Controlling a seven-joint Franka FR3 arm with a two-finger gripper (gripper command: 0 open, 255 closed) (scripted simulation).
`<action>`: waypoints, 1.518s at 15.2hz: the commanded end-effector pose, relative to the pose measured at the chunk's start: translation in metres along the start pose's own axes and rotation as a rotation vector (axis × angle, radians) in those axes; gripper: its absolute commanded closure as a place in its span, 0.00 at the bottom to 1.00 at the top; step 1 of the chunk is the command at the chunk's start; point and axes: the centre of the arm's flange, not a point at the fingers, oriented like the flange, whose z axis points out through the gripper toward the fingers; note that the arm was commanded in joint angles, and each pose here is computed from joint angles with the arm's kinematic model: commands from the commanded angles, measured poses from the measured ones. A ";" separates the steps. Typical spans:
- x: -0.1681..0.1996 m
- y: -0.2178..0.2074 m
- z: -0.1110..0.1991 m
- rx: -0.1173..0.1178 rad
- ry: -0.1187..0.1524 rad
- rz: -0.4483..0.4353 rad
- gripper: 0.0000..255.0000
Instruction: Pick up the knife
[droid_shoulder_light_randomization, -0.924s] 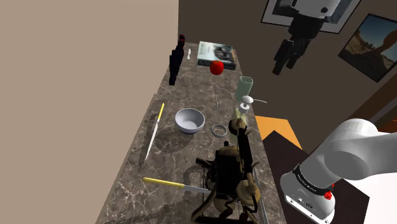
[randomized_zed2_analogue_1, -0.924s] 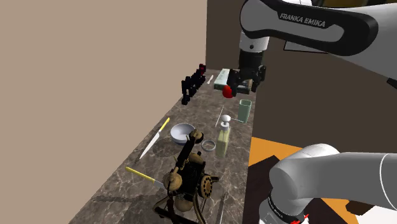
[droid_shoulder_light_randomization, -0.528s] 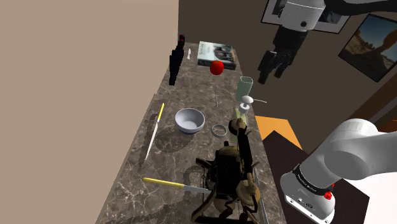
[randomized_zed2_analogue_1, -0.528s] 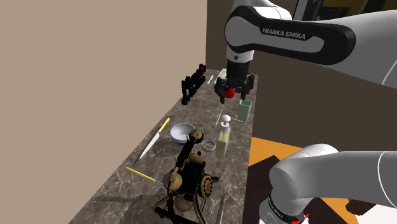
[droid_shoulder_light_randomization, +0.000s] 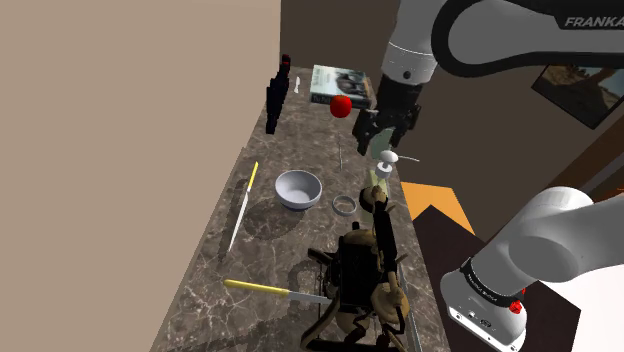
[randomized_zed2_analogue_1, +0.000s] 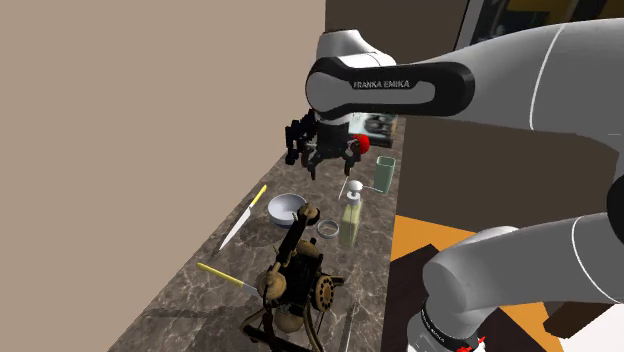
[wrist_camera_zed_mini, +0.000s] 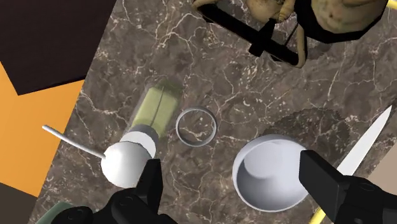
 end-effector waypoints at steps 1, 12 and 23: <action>0.008 -0.022 0.013 0.001 0.003 0.038 0.00; 0.063 -0.126 0.098 -0.005 0.012 0.233 0.00; 0.138 -0.217 0.183 -0.011 0.021 0.427 0.00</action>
